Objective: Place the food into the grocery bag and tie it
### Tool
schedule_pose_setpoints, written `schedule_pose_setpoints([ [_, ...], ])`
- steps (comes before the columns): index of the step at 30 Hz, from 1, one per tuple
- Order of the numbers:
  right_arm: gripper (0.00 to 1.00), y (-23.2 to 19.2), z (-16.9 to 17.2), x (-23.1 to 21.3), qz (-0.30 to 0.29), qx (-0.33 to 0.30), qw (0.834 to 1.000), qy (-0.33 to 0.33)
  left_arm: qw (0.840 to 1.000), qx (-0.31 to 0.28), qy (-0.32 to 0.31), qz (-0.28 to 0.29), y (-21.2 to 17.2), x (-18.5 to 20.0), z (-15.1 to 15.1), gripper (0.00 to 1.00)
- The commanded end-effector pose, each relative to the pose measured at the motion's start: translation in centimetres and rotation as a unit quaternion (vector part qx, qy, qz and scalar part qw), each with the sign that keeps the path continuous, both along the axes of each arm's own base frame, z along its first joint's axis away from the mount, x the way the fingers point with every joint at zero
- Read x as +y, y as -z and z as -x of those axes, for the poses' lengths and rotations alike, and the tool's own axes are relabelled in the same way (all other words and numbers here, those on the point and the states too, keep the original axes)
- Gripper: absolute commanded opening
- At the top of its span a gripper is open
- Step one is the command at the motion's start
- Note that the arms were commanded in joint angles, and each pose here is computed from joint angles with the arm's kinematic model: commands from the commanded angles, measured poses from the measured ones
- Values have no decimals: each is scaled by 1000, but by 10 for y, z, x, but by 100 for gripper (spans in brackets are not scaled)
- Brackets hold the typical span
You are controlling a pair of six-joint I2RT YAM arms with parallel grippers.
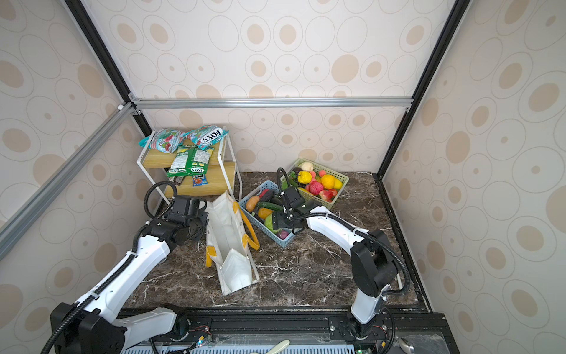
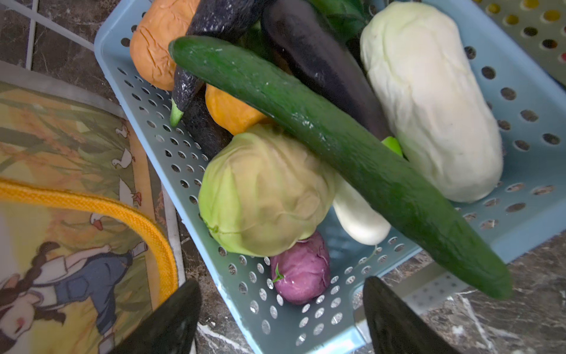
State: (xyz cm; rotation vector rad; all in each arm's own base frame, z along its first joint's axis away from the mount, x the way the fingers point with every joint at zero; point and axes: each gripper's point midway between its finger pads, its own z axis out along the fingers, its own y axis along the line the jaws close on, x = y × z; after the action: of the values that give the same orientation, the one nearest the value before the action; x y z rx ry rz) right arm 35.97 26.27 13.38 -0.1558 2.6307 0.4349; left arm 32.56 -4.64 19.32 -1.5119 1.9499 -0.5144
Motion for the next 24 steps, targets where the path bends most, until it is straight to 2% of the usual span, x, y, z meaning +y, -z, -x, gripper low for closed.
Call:
schedule_pose_setpoints([
  [1, 87, 0, -3, 3, -6, 10, 999, 40, 1000, -11, 10, -26, -7, 6, -3, 8],
  [7, 88, -5, -11, 2, -11, 2, 998, 67, 996, -5, 49, -73, -10, 10, 0, 34],
  [11, 87, -18, -18, 6, 6, -18, 999, 35, 991, -1, 76, -114, -14, 15, 3, 49],
  [17, 86, -34, -25, 17, 67, -42, 993, -87, 966, 20, 155, -207, -14, 21, 1, 62],
  [22, 84, -26, -30, 20, 114, -18, 983, -144, 939, 41, 205, -273, -17, 26, -1, 65],
  [24, 80, -21, -33, 19, 134, -9, 979, -152, 929, 49, 225, -290, -18, 26, -2, 67],
])
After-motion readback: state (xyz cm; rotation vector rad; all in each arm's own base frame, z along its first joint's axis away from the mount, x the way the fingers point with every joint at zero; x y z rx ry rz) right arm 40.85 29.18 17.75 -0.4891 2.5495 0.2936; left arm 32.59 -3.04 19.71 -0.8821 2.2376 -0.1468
